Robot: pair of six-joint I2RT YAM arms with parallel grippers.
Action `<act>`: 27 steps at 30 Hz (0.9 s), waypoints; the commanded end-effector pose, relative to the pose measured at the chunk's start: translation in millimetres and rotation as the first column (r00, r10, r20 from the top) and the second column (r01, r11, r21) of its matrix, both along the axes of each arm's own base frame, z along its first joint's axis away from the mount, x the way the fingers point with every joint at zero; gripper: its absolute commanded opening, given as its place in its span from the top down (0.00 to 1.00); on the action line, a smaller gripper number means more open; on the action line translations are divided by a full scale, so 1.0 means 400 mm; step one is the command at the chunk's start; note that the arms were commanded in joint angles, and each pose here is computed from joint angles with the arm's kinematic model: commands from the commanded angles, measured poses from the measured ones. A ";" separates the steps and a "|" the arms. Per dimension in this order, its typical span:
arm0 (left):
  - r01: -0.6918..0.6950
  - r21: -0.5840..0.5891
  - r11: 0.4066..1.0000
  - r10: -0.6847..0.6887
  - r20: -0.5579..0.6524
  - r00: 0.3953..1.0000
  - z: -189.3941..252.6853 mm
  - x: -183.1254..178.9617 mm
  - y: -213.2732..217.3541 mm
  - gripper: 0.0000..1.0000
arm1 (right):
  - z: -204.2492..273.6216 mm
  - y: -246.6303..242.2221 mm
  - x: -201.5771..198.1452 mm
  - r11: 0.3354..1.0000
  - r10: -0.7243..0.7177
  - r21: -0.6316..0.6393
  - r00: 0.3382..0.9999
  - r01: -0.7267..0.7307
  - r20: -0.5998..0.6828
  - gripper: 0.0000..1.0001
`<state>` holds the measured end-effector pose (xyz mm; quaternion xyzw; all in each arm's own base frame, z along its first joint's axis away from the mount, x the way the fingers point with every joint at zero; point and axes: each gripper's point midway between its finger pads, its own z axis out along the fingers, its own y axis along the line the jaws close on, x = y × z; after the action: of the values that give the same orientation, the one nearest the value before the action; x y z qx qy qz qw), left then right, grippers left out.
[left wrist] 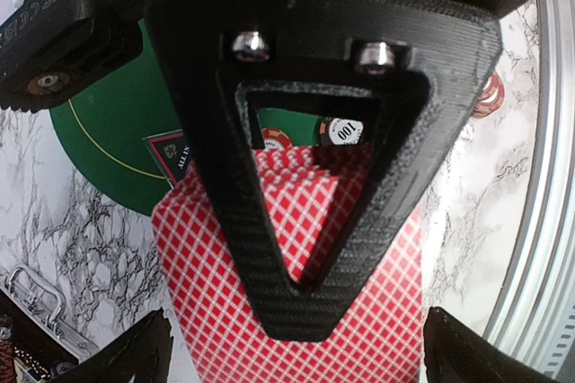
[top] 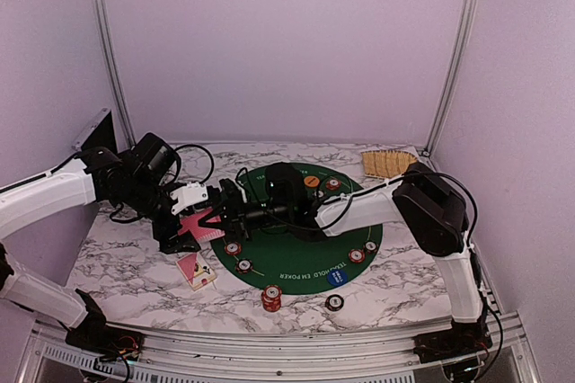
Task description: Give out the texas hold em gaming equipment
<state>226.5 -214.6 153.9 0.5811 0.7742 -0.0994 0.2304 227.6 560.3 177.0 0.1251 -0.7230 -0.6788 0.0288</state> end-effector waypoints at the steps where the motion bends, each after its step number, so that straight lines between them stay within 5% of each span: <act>1: 0.064 -0.040 0.997 -0.064 0.003 0.998 0.003 -0.015 -0.022 0.01 | 0.043 0.019 -0.012 0.998 0.009 0.067 0.999 -0.012 0.032 0.96; 13: 0.082 -0.041 0.996 -0.081 0.012 0.997 -0.003 -0.012 -0.025 0.05 | 0.045 0.017 -0.022 0.997 0.012 0.077 1.000 -0.014 0.025 0.98; 27: 0.037 -0.093 0.995 -0.032 0.050 0.998 0.024 0.016 -0.027 0.32 | 0.022 0.018 -0.018 1.000 -0.001 0.016 0.999 0.001 0.044 0.99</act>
<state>226.7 -221.2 150.0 0.5918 0.7592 -0.1207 0.2425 226.1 563.5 177.6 0.1184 -0.7209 -0.6825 0.0230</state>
